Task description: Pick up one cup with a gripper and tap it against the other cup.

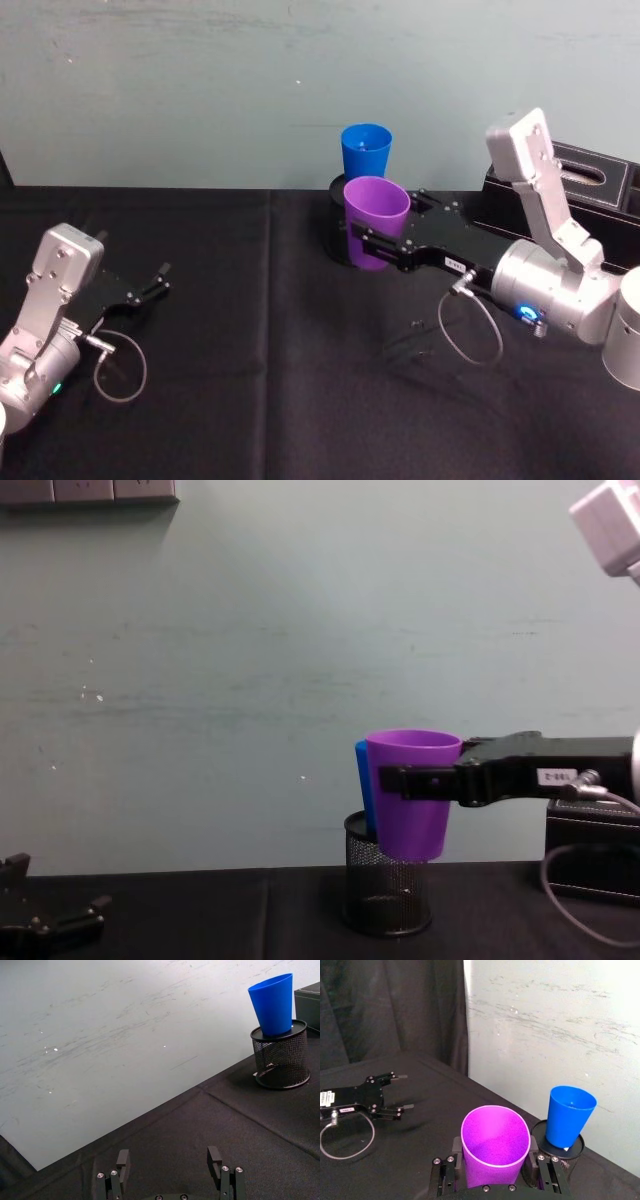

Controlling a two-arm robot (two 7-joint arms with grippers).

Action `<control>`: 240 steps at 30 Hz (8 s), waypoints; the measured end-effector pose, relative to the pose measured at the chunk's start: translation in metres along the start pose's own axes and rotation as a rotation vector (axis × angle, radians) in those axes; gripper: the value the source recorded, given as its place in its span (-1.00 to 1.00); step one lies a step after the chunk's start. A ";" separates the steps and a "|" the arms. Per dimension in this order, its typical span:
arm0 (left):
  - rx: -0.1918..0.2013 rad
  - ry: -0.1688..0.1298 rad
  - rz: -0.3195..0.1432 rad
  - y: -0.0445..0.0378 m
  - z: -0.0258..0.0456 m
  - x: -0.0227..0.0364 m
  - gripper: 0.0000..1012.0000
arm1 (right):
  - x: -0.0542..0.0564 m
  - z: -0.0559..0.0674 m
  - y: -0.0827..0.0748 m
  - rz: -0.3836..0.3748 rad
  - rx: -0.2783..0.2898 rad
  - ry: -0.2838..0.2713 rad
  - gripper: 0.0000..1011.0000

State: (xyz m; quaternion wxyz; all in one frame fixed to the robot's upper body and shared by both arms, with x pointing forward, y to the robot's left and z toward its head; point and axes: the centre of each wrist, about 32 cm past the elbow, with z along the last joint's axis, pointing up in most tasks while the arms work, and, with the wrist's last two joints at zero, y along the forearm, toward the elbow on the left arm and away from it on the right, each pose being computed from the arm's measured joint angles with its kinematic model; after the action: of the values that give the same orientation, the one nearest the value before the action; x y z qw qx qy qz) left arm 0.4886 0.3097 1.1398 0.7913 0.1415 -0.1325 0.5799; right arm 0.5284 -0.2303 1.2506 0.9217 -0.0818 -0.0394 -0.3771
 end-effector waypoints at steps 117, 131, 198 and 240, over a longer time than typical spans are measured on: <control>0.000 0.000 0.000 0.0000 0.0000 0.0000 1.00 | 0.038 0.001 0.086 -0.150 -0.004 0.017 0.46; 0.000 0.000 0.000 0.0000 0.0000 0.0000 1.00 | 0.038 0.001 0.086 -0.150 -0.004 0.017 0.46; 0.000 0.000 0.000 0.0000 0.0000 0.0000 1.00 | 0.020 -0.001 -0.006 0.114 -0.095 0.052 0.46; 0.000 0.000 0.000 0.0000 0.0000 0.0000 1.00 | 0.009 -0.006 -0.017 0.148 -0.062 -0.005 0.46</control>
State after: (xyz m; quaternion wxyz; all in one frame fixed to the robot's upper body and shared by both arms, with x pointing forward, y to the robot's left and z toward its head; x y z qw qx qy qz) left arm 0.4886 0.3097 1.1398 0.7913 0.1415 -0.1325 0.5799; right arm 0.5227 -0.2498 1.2477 0.9440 -0.1138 -0.0239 -0.3088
